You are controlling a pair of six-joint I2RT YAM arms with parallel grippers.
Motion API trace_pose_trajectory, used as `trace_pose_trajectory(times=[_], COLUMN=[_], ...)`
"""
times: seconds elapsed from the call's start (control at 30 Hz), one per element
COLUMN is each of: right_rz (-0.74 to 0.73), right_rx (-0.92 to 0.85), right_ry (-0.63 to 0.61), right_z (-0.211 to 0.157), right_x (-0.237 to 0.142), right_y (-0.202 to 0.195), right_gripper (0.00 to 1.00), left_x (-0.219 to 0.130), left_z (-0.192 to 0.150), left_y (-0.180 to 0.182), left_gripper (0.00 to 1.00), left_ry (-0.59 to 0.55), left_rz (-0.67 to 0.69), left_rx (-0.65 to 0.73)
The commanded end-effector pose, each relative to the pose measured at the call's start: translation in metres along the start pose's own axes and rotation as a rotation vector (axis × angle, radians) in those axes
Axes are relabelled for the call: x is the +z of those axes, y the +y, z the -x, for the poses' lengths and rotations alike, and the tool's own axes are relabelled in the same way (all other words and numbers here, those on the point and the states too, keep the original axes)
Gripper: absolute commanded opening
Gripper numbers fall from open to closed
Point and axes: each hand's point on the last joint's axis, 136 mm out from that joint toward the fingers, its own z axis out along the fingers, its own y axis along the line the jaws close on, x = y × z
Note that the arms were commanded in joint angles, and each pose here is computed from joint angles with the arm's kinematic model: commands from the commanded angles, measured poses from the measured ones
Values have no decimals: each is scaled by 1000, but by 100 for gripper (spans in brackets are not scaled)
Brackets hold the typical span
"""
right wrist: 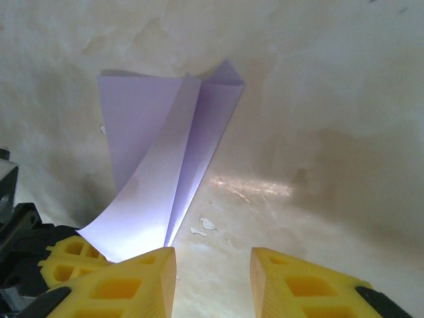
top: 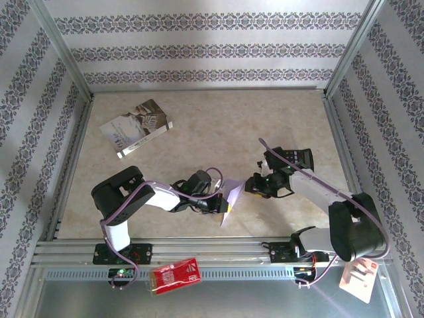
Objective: Fold a paper plane with a square sheet of paper (pick it up from the middle)
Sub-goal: Fold the wing for the fifth time at the center of the table.
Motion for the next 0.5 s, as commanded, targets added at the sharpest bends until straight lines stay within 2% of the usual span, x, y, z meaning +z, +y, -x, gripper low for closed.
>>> trace_pose_trajectory(times=[0.0, 0.47], right_rz=[31, 23], right_rx=[-33, -62], right_ry=[1, 38], right_z=[7, 4], right_x=[4, 17], right_y=[16, 25], right_gripper=[35, 34], left_x=[-14, -29], left_z=[13, 23], left_y=[5, 7], left_gripper=[0, 0], left_ry=[-88, -140], left_rz=[13, -40], left_rx=[-43, -112])
